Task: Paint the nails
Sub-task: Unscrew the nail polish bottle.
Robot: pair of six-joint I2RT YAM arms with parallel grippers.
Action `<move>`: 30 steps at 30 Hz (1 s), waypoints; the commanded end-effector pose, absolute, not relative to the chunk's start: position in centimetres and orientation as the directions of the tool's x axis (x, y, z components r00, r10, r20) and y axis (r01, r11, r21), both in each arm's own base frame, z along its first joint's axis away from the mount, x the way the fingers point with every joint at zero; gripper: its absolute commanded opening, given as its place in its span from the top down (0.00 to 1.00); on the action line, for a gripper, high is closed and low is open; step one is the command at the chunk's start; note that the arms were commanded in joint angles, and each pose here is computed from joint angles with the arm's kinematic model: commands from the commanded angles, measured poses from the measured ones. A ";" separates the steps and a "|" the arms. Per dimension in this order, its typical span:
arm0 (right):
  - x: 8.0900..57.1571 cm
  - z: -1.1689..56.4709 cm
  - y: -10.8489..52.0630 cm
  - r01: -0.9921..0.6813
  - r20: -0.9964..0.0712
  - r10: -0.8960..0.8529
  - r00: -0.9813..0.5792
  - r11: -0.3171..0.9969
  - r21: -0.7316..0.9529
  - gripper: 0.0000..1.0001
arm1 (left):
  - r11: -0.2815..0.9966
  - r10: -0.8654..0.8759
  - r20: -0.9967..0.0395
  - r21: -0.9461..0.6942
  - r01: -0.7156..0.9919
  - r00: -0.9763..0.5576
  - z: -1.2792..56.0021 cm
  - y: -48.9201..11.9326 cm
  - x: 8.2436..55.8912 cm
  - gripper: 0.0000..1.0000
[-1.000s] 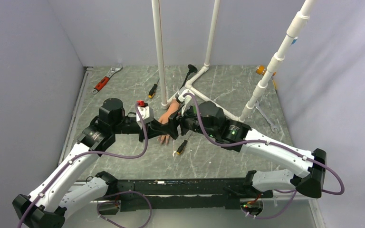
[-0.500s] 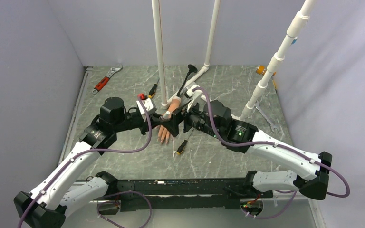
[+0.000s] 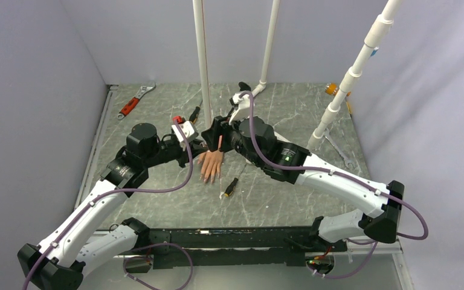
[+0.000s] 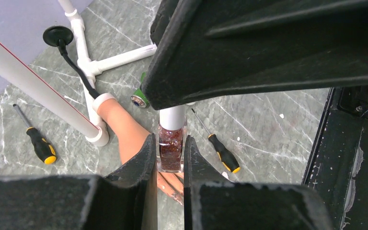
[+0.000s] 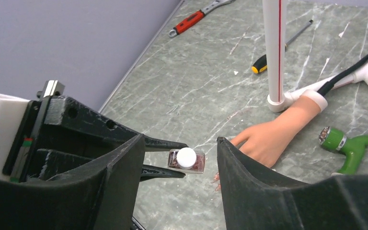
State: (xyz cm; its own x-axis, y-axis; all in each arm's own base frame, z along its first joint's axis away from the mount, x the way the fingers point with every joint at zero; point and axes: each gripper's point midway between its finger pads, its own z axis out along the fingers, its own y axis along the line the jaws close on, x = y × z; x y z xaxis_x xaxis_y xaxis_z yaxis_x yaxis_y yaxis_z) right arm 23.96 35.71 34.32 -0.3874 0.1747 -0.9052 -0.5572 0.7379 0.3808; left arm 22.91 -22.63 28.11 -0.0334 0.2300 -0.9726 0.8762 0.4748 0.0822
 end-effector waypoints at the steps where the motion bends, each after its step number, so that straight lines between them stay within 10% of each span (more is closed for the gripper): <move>1: 24.7 35.8 35.7 -0.504 -0.889 0.236 -0.392 0.753 0.422 0.44 | 0.497 0.184 -0.983 0.112 0.861 0.022 30.6 -22.5 23.2 1.00; 13: 24.8 34.2 36.9 -0.504 -0.882 0.196 -0.429 0.758 0.414 0.51 | 0.503 0.180 -0.983 0.116 0.857 0.027 30.8 -22.4 23.3 1.00; 30: 23.7 32.7 37.4 -0.575 -0.891 0.116 -0.439 0.726 0.377 0.97 | 0.493 0.174 -0.984 0.119 0.862 0.037 30.9 -22.4 22.9 1.00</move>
State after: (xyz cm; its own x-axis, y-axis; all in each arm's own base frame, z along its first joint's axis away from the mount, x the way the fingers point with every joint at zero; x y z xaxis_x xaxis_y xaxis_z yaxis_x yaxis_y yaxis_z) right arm 24.50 37.31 30.88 -0.4725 0.1072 -0.8748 -0.5169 0.7702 0.3736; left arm 23.07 -22.34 28.30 -0.0339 0.2271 -0.9733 0.8646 0.4951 0.0854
